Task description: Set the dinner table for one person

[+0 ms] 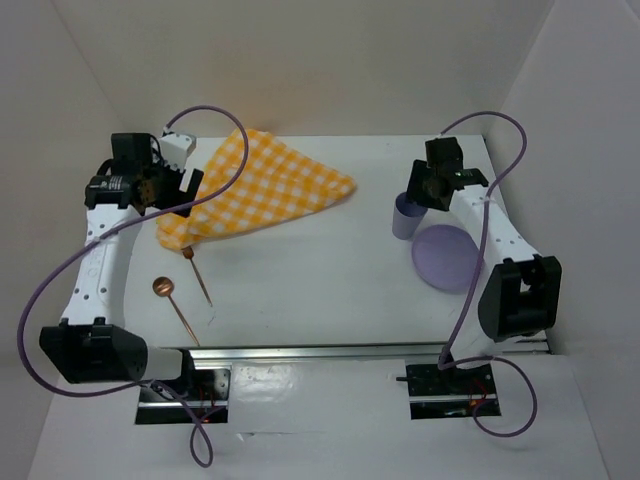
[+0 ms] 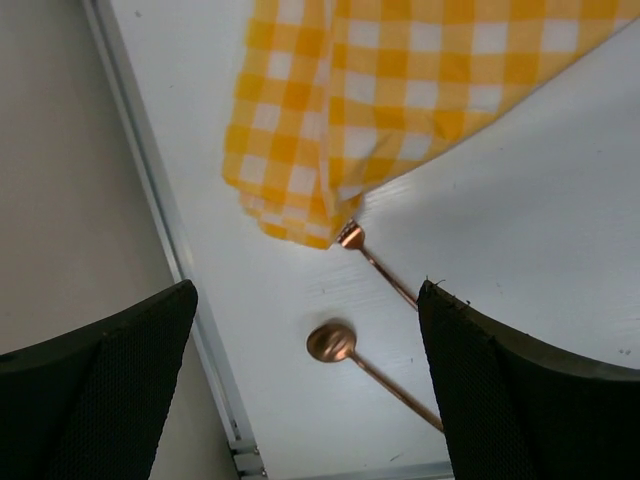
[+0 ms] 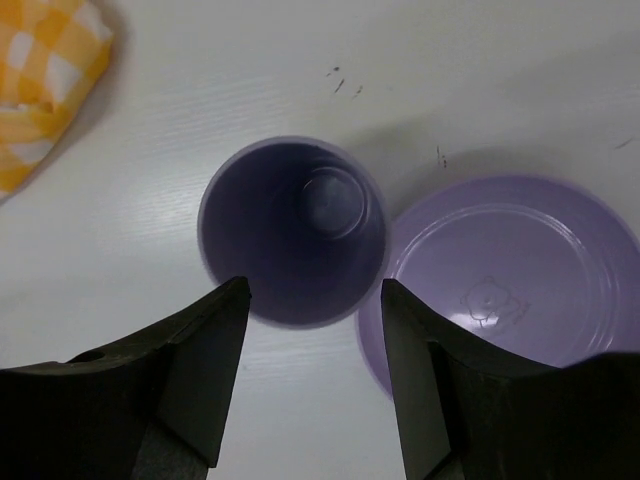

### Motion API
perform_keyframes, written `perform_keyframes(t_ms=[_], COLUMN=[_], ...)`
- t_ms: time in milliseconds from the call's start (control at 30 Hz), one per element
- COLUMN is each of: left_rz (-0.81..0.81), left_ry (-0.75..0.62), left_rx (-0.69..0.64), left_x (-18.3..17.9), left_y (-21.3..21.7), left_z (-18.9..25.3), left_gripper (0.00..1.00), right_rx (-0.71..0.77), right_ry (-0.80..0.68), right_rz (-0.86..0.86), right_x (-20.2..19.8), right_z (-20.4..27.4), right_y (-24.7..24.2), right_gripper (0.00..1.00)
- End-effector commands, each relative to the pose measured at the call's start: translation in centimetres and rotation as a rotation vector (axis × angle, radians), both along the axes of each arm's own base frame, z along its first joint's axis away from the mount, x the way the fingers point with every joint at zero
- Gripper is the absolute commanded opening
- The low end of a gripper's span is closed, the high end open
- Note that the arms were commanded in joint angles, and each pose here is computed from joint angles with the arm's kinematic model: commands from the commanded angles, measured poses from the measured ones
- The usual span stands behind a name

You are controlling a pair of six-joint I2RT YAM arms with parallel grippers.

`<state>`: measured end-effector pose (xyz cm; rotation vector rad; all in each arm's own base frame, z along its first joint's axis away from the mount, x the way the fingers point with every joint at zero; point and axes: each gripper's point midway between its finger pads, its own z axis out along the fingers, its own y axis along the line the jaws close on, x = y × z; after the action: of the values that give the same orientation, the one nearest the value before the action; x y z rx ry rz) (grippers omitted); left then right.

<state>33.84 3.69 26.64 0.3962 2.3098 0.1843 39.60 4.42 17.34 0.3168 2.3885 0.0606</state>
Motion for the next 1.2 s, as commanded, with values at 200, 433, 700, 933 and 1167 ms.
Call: perform_keyframes(t_ms=[200,433,700,933,1167], left_rz=[-0.056,-0.05,-0.043,-0.115,-0.196], left_ry=[0.031,0.018,0.028,0.031,0.024], left_rx=[-0.127,-0.133,-0.101,-0.048,-0.071], left_x=[6.3,7.7,7.8,10.5,17.3], left_y=[-3.1,-3.1,-2.5,-4.6,-8.8], left_z=[-2.8,-2.9,-4.1,-5.1,-7.9], left_gripper=[0.95,0.95,0.95,0.95,0.94], right_rx=[-0.108,-0.065,-0.085,-0.169,-0.14], right_ry=[-0.04,0.027,-0.043,-0.016,-0.023], right_rz=[-0.091,-0.067,-0.195,-0.362,-0.443], right_x=[4.1,4.7,7.6,11.6,13.6], right_z=[0.2,-2.9,-1.8,-2.5,-3.3], right_y=[-2.4,-1.7,-4.8,-11.0,-14.3], right_gripper=[0.63,0.55,0.09,0.06,0.16])
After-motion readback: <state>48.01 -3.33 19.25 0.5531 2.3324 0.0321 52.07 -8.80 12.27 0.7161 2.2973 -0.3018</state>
